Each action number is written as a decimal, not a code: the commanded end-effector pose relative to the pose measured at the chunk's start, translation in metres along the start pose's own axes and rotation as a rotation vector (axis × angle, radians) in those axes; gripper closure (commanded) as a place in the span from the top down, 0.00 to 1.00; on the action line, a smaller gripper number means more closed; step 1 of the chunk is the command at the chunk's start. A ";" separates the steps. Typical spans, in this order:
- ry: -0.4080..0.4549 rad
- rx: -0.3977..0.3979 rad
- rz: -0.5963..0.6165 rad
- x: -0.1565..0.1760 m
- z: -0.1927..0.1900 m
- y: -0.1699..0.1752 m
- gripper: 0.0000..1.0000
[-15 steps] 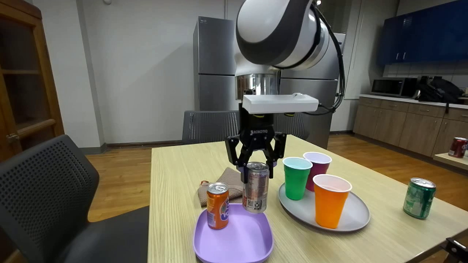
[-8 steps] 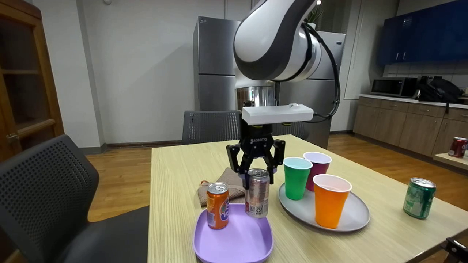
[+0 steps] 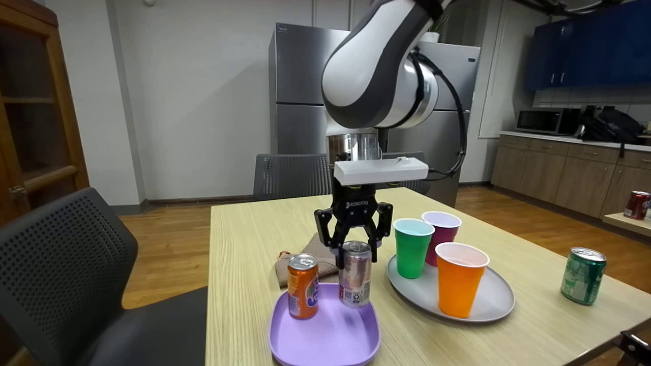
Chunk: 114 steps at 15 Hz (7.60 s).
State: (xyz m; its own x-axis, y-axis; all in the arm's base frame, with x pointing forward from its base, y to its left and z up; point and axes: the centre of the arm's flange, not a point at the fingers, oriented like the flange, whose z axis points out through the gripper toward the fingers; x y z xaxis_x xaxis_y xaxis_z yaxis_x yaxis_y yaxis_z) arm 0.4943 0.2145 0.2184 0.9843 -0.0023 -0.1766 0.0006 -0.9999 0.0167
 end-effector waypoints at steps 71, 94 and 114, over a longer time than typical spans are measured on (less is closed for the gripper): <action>0.310 0.154 0.669 -0.034 -0.141 0.326 1.00; 0.214 0.130 1.012 -0.106 -0.079 0.472 1.00; 0.044 0.080 1.212 -0.157 0.039 0.491 1.00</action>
State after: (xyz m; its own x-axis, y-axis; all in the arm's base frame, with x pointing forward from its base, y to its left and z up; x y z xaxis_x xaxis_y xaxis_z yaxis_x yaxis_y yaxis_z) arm 0.3419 -0.2782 0.2280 0.3803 -0.9227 -0.0629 -0.9206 -0.3842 0.0694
